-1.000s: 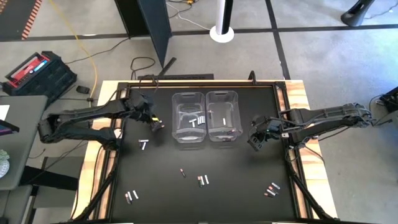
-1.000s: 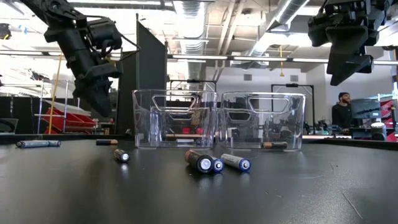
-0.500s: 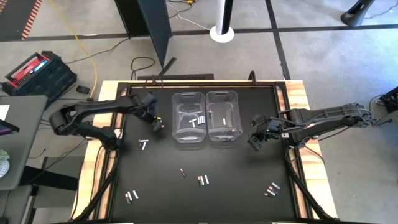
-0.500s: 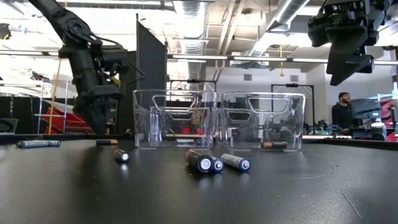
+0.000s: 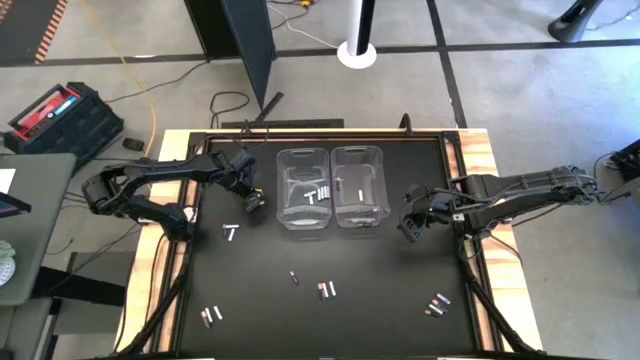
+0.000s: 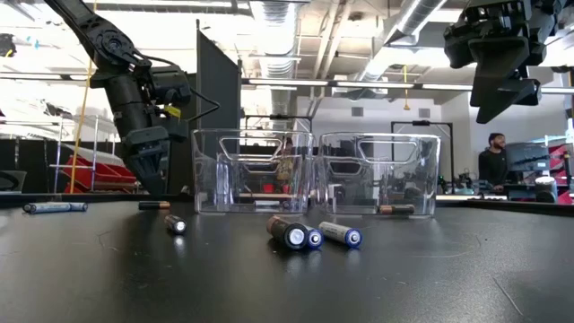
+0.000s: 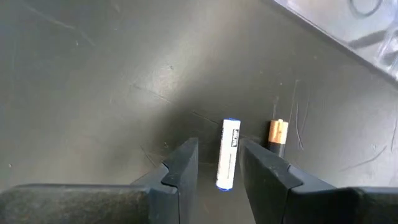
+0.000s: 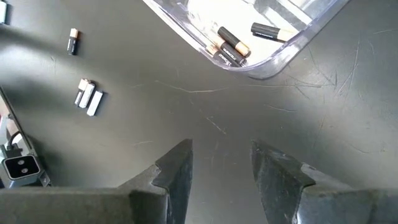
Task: Sort batteries
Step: Put the white battery into the left transparent bin
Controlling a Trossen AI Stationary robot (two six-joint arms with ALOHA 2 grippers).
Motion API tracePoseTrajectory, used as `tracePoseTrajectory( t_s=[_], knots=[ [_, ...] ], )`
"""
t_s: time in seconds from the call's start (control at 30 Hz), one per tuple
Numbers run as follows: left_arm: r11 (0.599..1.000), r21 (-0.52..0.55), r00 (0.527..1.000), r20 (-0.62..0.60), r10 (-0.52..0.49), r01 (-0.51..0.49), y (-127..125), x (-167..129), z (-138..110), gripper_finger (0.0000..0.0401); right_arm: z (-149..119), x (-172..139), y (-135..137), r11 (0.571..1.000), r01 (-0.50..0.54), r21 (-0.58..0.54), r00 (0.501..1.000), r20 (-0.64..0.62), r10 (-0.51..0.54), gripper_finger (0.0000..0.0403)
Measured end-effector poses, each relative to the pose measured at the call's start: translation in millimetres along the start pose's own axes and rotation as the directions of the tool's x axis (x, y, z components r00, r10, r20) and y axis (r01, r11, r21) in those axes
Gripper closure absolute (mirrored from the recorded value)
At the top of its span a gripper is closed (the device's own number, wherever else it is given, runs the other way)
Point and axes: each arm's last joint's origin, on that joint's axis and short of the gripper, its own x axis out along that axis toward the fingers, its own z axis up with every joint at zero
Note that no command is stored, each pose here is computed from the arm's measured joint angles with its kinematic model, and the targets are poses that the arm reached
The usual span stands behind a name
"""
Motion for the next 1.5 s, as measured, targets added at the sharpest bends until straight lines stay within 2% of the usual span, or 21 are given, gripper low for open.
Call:
tracePoseTrajectory(
  t_s=[0.3,0.6,0.77,0.87,1.1,1.23,1.37,1.5],
  knots=[
    [1.0,0.014,1.0,-0.027,-0.011,0.011,-2,7,-11,0.0286,0,0,0,1.0,0.0,0.0,1.0,0.0,0.0,0.0223],
    [1.0,0.027,1.0,-0.001,-0.007,0.007,-2,17,-22,0.0287,0,0,0,1.0,0.001,0.0,1.0,-0.001,-0.001,0.0223],
    [0.999,0.023,0.999,-0.016,0.037,-0.037,-1,18,-26,0.0288,0,0,0,1.0,0.001,-0.001,1.0,-0.001,-0.001,0.0223],
    [0.999,0.026,0.999,-0.02,0.046,-0.046,-1,18,-26,0.0305,0,0,0,1.0,0.001,-0.001,1.0,-0.001,-0.001,0.0223],
    [0.997,0.036,0.998,-0.029,0.064,-0.063,0,19,-27,0.0382,0,0,0,1.0,0.001,-0.001,1.0,-0.001,-0.001,0.0223],
    [0.997,0.033,0.997,-0.028,0.065,-0.064,0,19,-27,0.0381,0,0,0,1.0,0.001,-0.003,1.0,-0.001,-0.001,0.0223],
    [0.998,-0.003,0.998,-0.014,0.068,-0.068,0,17,-22,0.036,0,0,0,1.0,0.001,-0.008,1.0,-0.001,-0.001,0.0223],
    [0.996,-0.04,0.997,-0.018,0.073,-0.074,0,12,-16,0.0358,0,0,0,1.0,0.001,-0.01,1.0,-0.001,-0.001,0.0223]
  ],
)
